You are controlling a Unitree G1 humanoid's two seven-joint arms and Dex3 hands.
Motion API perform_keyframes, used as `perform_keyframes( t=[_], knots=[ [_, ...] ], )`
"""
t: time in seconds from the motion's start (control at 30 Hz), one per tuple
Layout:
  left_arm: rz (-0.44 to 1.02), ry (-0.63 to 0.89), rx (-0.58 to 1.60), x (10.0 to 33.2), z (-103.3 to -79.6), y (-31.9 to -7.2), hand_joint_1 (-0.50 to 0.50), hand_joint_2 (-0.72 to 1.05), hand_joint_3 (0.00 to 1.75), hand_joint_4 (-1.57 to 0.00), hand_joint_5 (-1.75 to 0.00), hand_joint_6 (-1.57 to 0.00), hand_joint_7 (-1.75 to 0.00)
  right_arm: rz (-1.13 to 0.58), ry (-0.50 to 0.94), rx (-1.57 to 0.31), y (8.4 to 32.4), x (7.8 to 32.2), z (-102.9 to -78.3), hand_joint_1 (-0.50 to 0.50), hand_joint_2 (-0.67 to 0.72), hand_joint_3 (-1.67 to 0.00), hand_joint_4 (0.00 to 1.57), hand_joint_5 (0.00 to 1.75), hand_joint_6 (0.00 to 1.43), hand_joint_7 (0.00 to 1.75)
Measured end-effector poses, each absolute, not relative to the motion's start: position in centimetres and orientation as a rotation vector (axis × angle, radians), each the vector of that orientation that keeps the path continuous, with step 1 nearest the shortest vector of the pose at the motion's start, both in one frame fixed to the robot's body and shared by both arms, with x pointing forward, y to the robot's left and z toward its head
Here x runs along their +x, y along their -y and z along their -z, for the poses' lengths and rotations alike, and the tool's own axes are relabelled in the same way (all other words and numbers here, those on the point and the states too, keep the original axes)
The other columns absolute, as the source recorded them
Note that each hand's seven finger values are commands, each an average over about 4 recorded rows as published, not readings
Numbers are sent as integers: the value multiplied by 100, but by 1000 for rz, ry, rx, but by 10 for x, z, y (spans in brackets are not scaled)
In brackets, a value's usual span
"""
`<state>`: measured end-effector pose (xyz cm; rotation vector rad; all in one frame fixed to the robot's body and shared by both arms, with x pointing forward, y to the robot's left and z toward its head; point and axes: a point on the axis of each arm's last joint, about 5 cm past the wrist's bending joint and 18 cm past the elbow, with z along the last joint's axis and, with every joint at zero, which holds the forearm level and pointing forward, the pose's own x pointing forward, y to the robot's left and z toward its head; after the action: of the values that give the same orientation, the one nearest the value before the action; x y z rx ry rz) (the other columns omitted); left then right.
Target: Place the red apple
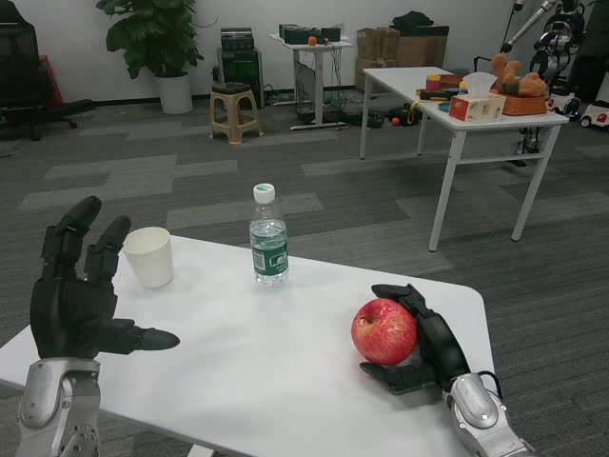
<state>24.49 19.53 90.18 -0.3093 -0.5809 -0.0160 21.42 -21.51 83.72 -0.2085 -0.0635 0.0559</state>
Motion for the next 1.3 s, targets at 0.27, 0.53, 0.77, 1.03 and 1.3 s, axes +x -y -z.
perform_keyframes(
  t=[0.27, 0.53, 0.77, 1.03, 1.3],
  knots=[
    [15, 581, -310, 245, -902, -195, -43, -10, 0, 0, -62, 0, -70, -56, 64, -207, 215, 214, -837, -43, -10, -36, 0, 0, 0, 16],
    [14, 577, -309, 244, -901, -196, -43, -10, 0, 0, -62, 0, -70, -65, 62, -209, 216, 213, -837, -46, 3, -24, 0, 0, 0, 0],
    [10, 569, -310, 242, -899, -196, -43, -10, 0, 0, -62, 0, -70, -67, 62, -211, 216, 213, -837, -46, 3, -24, 0, 0, 0, 0],
    [4, 561, -312, 240, -896, -197, -43, -10, 0, 0, -62, 0, -70, -68, 64, -210, 216, 212, -837, -46, 9, -24, 0, 0, 0, 0],
    [3, 561, -313, 240, -896, -197, -43, -10, 0, 0, -62, 0, -70, -65, 66, -203, 216, 212, -837, -46, 23, -16, 0, 0, 0, 0]
  ],
)
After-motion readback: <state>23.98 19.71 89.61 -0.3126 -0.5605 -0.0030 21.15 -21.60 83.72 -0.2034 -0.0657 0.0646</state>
